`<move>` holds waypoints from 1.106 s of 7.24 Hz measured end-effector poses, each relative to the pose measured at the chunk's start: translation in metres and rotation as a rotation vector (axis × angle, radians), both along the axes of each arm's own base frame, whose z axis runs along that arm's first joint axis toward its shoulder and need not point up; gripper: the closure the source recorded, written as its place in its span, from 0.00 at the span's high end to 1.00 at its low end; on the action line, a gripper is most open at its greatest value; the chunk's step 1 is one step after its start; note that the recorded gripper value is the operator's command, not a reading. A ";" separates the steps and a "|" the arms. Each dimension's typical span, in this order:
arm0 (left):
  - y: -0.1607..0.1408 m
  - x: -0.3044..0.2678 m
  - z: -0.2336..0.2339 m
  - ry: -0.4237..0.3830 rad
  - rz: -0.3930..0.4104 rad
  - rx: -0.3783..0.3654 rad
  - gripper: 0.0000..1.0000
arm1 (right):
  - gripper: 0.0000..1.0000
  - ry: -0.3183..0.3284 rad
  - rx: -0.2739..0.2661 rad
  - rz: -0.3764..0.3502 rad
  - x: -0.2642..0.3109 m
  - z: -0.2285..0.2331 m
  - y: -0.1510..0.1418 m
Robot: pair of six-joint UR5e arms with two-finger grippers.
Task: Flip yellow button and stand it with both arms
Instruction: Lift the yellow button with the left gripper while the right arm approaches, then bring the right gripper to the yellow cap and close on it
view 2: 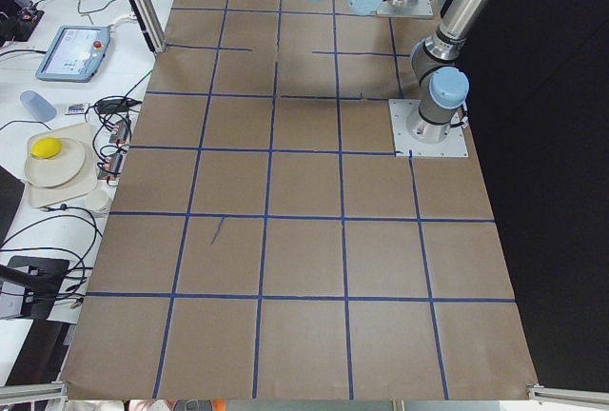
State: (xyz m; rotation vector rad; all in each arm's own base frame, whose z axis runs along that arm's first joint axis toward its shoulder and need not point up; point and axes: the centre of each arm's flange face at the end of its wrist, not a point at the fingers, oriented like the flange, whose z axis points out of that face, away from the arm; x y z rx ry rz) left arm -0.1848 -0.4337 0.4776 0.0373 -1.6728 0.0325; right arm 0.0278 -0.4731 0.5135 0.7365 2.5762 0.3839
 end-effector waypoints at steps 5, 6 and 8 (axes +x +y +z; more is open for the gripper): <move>-0.007 -0.006 0.018 0.042 0.032 0.137 0.13 | 0.94 -0.133 0.317 -0.444 0.103 0.036 0.039; -0.008 -0.006 0.019 0.042 0.034 0.133 0.13 | 0.94 -0.112 0.348 -0.484 0.131 0.044 0.048; -0.008 -0.006 0.019 0.043 0.035 0.131 0.13 | 0.93 -0.199 0.367 -0.546 0.159 0.062 0.051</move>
